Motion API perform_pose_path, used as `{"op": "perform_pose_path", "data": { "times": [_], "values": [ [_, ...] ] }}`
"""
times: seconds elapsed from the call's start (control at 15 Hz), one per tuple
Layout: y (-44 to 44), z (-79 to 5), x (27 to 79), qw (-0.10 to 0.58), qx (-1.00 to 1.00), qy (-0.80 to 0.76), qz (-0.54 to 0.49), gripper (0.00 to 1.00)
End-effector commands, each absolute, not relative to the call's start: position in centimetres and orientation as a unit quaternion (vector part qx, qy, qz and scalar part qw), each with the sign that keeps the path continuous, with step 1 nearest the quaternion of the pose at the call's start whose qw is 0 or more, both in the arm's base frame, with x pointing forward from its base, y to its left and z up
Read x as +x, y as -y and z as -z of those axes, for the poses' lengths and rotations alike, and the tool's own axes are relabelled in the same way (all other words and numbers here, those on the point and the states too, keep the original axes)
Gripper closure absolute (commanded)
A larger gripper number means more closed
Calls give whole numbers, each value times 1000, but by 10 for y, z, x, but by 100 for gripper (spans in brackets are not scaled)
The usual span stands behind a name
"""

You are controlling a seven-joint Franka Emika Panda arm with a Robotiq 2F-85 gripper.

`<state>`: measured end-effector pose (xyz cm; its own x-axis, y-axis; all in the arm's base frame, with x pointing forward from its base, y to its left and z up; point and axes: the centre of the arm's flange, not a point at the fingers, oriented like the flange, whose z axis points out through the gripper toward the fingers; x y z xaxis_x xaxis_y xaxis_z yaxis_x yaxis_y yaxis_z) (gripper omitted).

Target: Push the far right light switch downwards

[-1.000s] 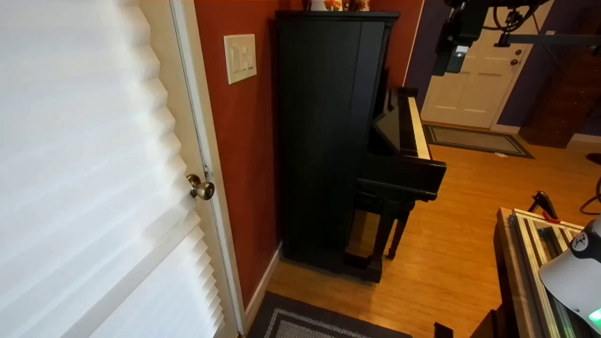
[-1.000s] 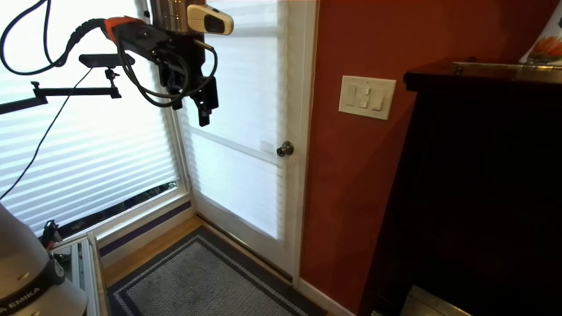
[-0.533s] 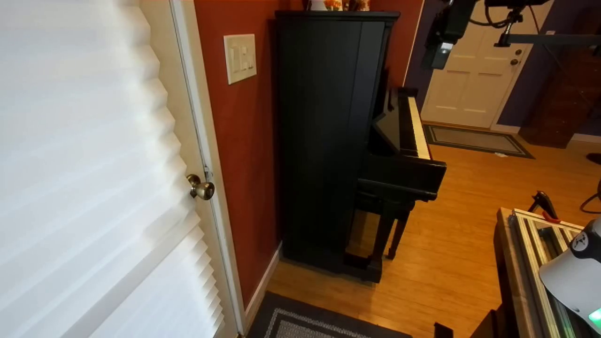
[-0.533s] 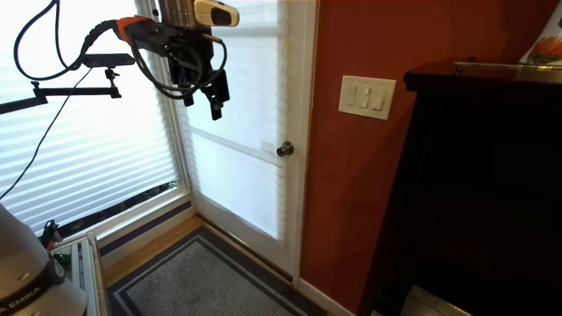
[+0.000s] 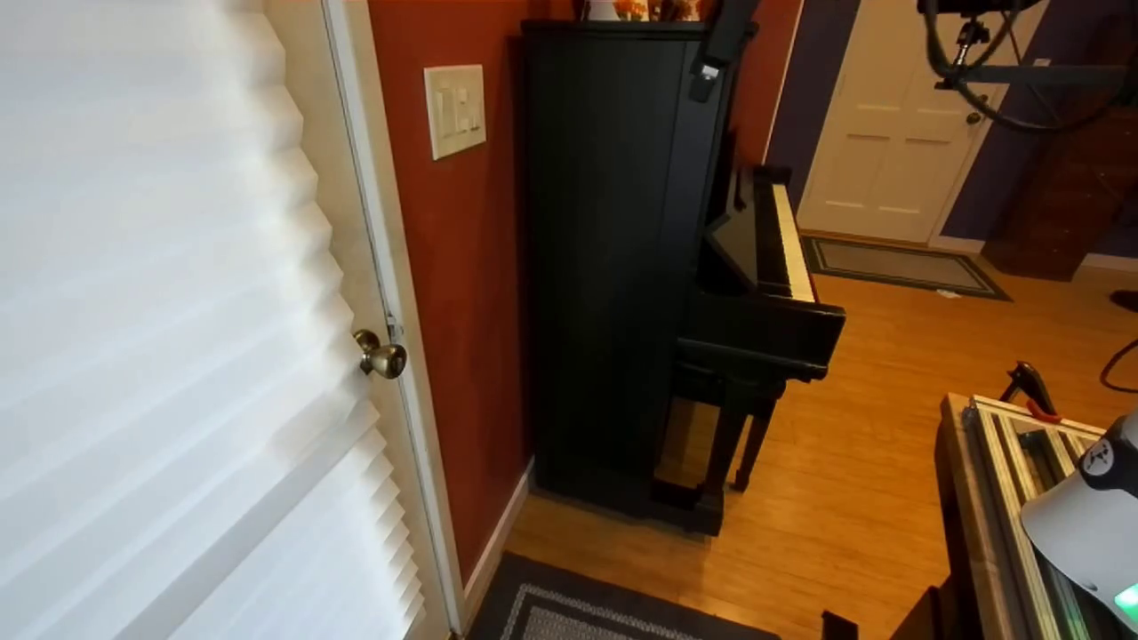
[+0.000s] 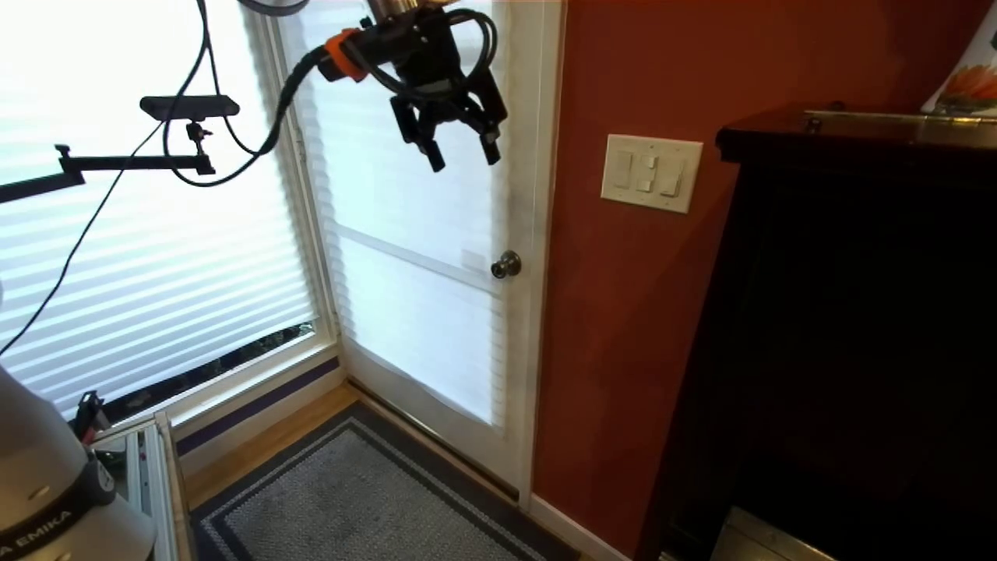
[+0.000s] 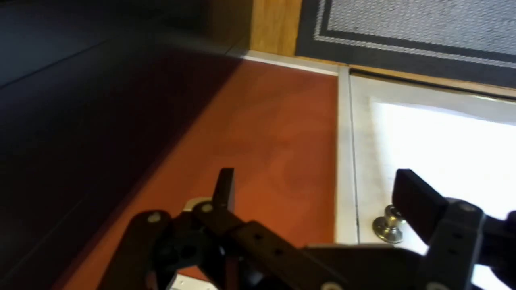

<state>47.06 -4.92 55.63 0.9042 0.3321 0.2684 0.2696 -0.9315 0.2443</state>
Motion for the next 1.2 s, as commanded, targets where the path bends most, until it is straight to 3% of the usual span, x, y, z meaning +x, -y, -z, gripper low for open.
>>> {"op": "perform_pose_path", "data": {
  "times": [0.0,0.8,0.87,0.93,1.13],
  "values": [
    [72,-556,529,175,960,-124,-182,0],
    [85,-502,655,308,913,-137,-229,0],
    [84,-501,663,315,908,-141,-235,2],
    [82,-499,673,315,907,-145,-241,26],
    [74,-494,697,315,901,-161,-251,38]
  ]
}}
